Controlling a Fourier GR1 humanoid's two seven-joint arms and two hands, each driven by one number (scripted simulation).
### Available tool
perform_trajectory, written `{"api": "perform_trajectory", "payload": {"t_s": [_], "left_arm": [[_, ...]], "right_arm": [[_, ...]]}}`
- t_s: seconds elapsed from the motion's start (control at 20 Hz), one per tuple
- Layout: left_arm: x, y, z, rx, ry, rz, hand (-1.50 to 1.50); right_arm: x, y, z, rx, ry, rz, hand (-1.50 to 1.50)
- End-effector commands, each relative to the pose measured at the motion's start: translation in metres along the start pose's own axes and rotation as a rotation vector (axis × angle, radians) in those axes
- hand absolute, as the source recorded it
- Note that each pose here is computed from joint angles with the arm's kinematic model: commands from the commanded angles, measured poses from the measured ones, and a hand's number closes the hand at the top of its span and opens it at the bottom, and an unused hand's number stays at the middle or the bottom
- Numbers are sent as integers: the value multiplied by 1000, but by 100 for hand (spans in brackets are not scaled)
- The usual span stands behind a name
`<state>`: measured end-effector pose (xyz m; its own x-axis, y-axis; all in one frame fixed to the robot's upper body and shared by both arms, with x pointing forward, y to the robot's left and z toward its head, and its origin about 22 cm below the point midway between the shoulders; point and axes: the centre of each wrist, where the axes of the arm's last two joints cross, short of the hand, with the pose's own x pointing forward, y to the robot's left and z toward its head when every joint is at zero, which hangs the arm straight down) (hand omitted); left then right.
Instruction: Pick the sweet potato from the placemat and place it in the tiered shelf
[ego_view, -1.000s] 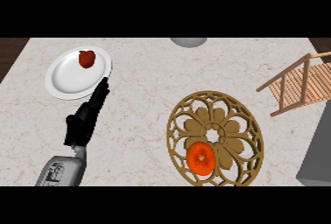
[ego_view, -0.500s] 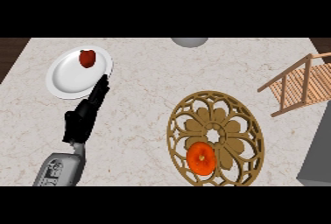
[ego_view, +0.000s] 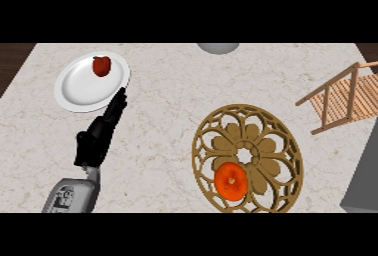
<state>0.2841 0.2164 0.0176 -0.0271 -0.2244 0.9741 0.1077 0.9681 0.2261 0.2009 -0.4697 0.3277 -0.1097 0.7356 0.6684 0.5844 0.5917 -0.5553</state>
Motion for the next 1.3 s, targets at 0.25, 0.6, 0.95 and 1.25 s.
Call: {"api": "perform_trajectory", "payload": {"t_s": [0.25,0.6,0.95,1.25], "left_arm": [[-8,16,-3,13,7,-8,0],[4,23,12,-11,-2,-5,0],[-3,-5,4,0,-14,-17,0],[8,-5,-2,7,7,-6,0]], "right_arm": [[-23,37,-28,-50,-36,90,150],[-49,77,-51,-88,-104,100,150],[-76,92,-62,-126,-52,-269,150],[-94,88,-76,-98,-60,-265,150]]}}
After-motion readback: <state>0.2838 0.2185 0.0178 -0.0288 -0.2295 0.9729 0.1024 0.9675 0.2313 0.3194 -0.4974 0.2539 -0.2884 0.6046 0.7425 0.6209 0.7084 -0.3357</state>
